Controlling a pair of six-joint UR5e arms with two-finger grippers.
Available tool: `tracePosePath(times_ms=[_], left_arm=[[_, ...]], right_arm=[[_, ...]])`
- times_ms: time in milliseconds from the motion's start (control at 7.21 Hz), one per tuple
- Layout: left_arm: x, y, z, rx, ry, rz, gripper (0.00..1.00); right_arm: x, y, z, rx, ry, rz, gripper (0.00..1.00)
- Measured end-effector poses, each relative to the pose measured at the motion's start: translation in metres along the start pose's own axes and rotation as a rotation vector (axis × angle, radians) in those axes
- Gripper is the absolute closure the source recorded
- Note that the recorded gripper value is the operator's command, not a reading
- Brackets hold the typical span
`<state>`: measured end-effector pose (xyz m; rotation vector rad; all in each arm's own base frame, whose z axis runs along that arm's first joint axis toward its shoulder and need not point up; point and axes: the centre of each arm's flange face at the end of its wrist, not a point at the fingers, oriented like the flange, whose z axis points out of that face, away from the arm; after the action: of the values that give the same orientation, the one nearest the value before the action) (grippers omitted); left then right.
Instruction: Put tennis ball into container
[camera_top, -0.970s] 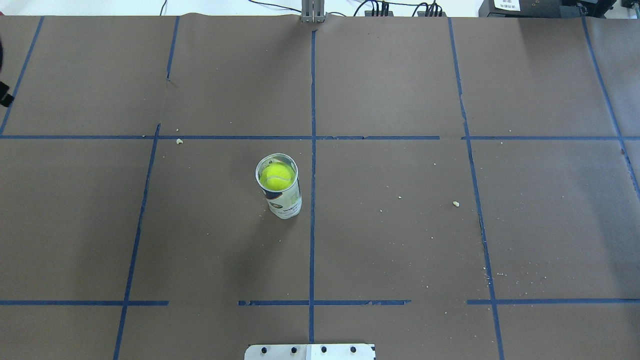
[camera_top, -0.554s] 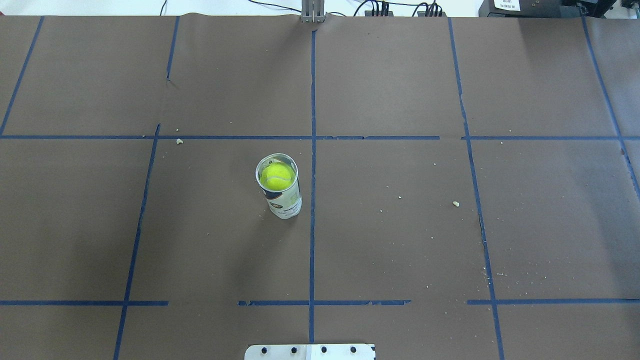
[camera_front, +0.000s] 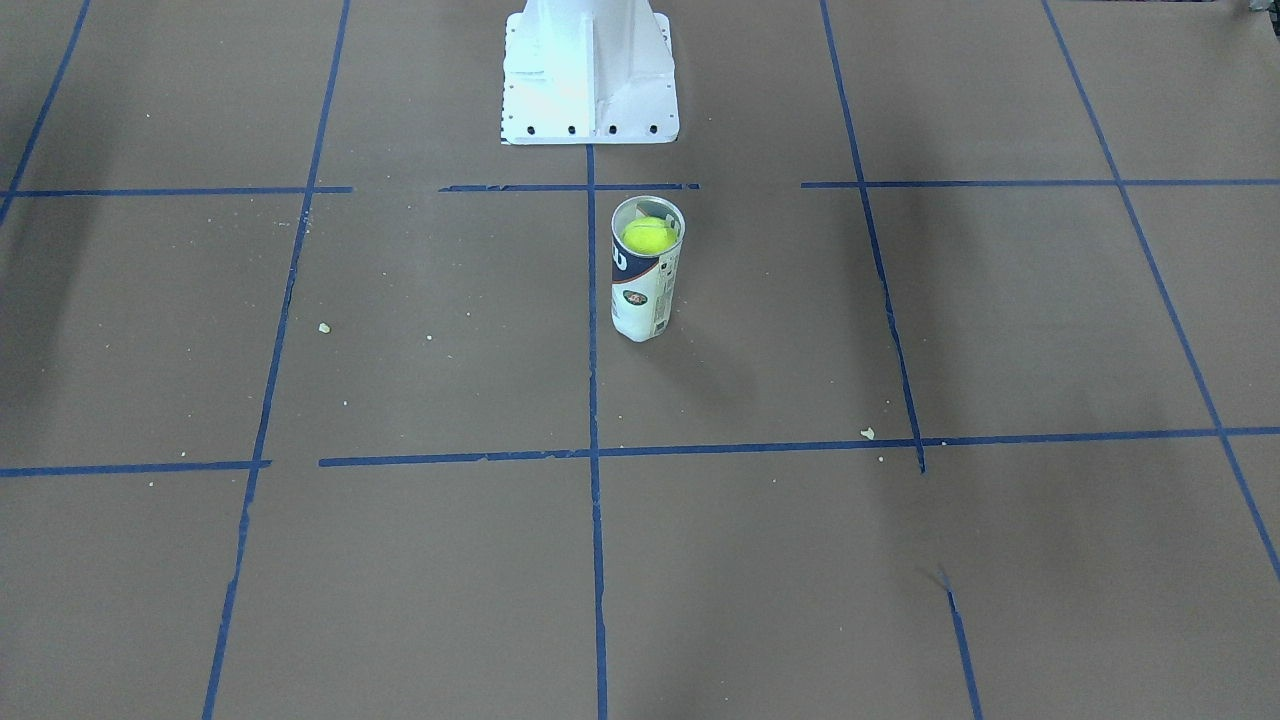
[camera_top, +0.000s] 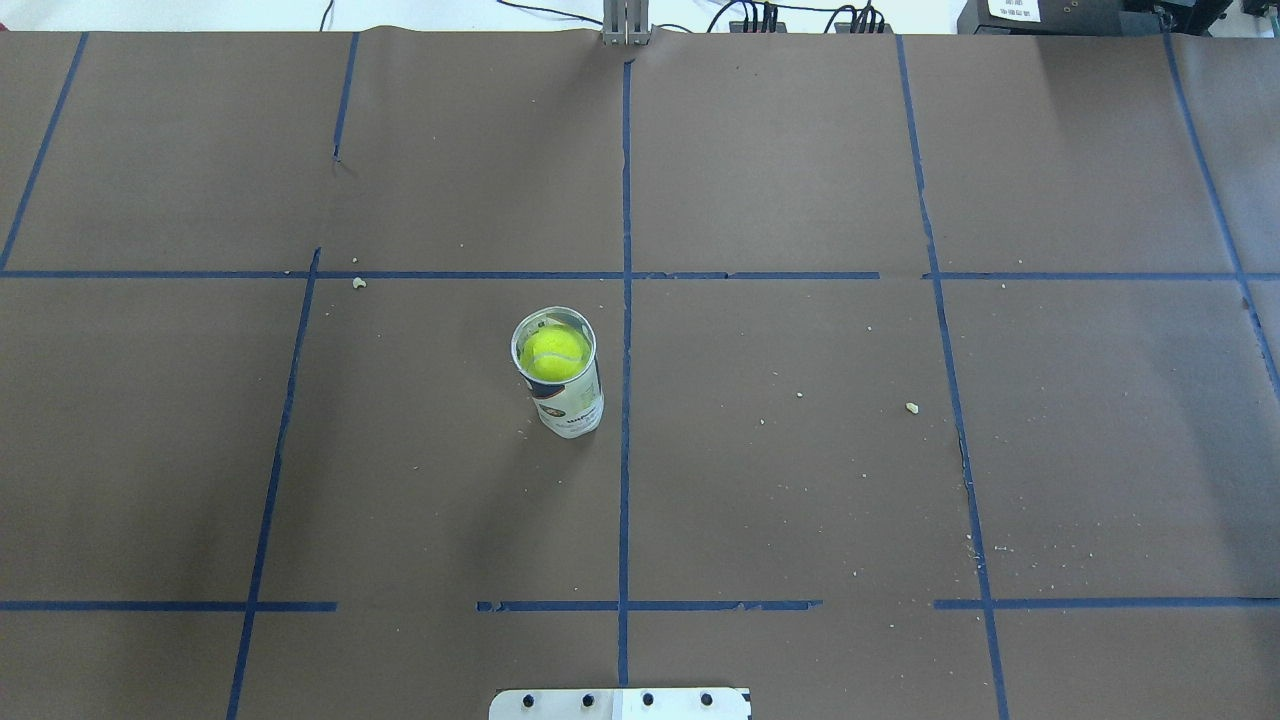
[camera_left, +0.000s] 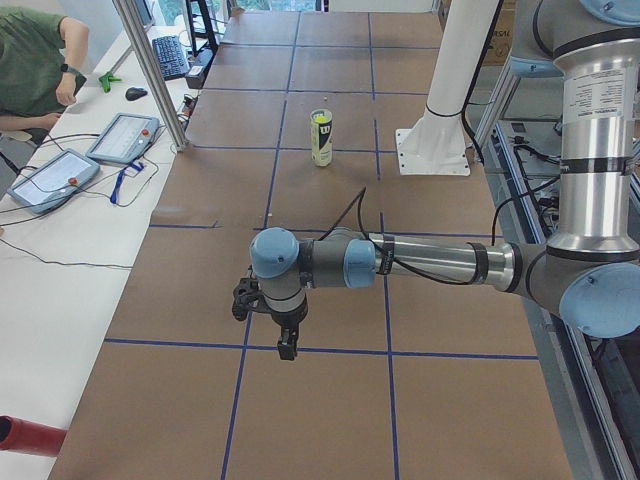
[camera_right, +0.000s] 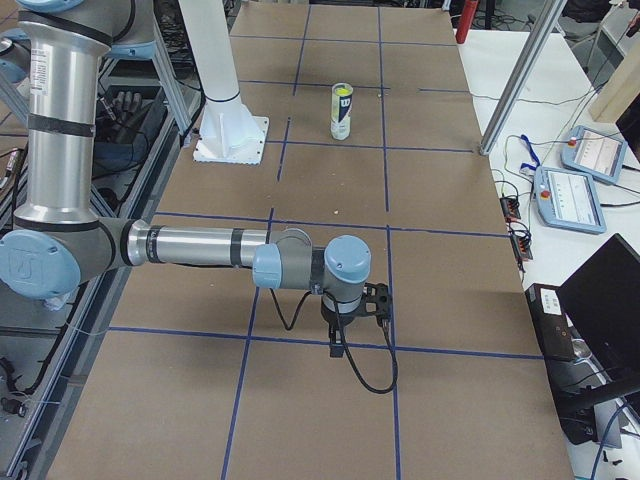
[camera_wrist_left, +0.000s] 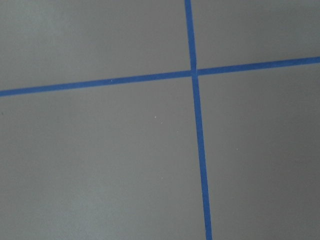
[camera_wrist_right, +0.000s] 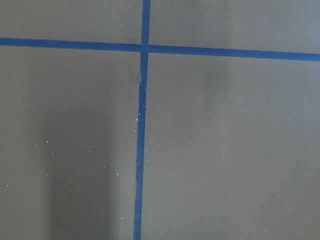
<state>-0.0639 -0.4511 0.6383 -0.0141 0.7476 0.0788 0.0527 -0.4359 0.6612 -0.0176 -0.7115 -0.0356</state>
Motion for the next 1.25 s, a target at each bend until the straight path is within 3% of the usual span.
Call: tracePosePath(times_ms=[416,1248], left_arm=[[0.005,0.001,-0.001,0.011,0.034,0.0,0.0],[0.016,-0.009,-0.013,0.057,0.028,0.045,0.0]], right_arm=[[0.0,0.0,0.0,0.0,0.0,0.0,0.0],[0.0,0.0,0.0,0.0,0.0,0.0,0.0]])
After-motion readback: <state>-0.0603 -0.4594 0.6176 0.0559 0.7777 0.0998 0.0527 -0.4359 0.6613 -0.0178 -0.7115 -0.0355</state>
